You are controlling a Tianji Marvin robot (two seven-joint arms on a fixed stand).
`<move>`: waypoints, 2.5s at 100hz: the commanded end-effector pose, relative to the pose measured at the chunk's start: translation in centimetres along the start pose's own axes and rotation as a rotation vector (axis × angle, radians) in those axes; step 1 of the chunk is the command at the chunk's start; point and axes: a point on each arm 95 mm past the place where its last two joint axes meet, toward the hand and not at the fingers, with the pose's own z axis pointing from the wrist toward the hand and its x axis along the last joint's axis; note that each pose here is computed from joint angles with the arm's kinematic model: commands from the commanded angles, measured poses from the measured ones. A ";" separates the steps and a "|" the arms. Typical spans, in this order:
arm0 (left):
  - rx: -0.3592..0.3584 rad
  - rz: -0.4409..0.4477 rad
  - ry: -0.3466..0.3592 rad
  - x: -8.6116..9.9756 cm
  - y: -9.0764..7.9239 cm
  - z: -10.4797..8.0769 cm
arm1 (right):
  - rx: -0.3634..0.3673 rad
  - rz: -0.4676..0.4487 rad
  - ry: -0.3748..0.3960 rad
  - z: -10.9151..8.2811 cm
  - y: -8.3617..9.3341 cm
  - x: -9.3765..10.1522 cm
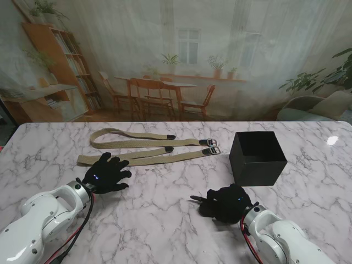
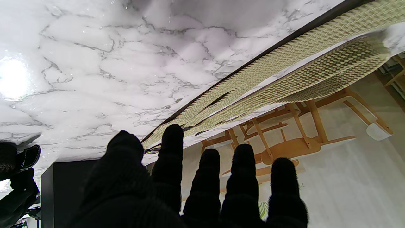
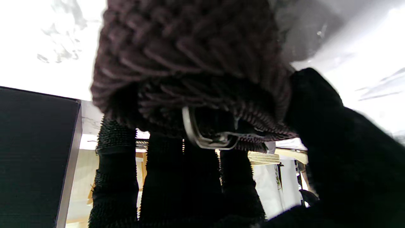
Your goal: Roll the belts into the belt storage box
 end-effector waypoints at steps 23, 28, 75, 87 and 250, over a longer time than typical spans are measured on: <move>-0.019 -0.003 0.003 0.1 0.2 0.1 | 0.065 0.023 -0.026 -0.4 -1.5 0.4; -0.019 -0.003 0.003 0.1 0.2 0.1 | 0.069 0.024 -0.029 -0.3 -1.7 0.4; -0.020 -0.002 0.002 0.1 0.2 0.1 | -0.031 -0.025 -0.024 -0.7 0.0 0.8; -0.018 -0.002 0.002 0.1 0.2 0.1 | -0.077 -0.060 -0.019 -1.2 1.6 0.8; -0.016 0.001 0.012 -0.2 0.0 0.4 | -0.070 -0.802 -0.123 0.8 16.8 -14.7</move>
